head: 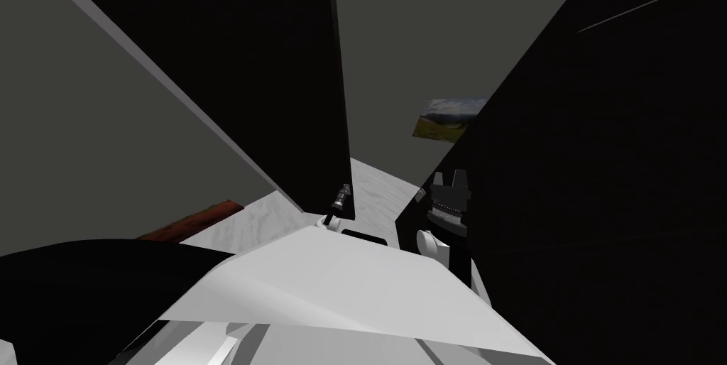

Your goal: Push the door open

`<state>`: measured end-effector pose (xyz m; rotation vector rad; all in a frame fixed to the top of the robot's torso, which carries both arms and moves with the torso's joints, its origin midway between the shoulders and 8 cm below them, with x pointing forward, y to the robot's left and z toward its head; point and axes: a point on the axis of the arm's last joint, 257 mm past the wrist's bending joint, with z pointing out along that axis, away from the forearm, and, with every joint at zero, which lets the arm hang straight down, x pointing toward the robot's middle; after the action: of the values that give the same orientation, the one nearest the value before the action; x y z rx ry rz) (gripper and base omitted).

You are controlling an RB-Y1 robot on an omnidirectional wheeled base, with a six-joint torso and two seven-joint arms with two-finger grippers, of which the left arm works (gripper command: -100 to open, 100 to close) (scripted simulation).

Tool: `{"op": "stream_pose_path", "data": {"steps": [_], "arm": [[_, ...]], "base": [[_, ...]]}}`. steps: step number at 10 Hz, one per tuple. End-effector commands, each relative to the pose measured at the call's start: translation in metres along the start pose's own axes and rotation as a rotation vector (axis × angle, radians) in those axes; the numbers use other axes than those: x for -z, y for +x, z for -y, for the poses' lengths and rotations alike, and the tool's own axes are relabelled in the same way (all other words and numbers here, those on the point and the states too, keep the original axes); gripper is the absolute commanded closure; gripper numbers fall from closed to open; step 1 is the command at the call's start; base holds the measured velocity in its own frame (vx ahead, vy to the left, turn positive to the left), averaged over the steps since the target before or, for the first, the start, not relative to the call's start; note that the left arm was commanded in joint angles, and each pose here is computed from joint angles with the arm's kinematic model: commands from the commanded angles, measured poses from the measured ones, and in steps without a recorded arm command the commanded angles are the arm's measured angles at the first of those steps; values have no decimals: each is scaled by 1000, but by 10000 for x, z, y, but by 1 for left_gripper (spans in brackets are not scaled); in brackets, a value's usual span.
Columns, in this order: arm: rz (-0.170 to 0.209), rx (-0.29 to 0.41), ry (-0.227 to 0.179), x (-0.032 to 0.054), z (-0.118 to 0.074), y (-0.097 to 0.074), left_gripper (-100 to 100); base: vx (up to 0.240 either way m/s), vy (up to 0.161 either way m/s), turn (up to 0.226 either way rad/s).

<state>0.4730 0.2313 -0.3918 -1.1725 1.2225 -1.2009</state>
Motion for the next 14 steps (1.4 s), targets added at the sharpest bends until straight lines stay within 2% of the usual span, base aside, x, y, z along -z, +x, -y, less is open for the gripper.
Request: {"op": "stream_pose_path", "data": {"steps": [1,3,4,8,10,11,12,14], "arm": [[0,1,2,0,5,-1,100],[0,1,2,0,5,-1,100],[10,-6,-4,9,-14,-58,100],[31,-17,-3,2,-5,-163,100],[60,-28,-1,-5,10,-295,100],[60,-28,-1,-5,10,-295,100],[46,-30,-1,-16,1,-184,-100],[39,-36,1,-28,6,-114,-100]], "base": [[-12,0,1],[-3,-1,1],[125,-7,49],[196,-6,52],[246,22,134],[154,23,101],[11,19,145],[-78,-7,120]]}}
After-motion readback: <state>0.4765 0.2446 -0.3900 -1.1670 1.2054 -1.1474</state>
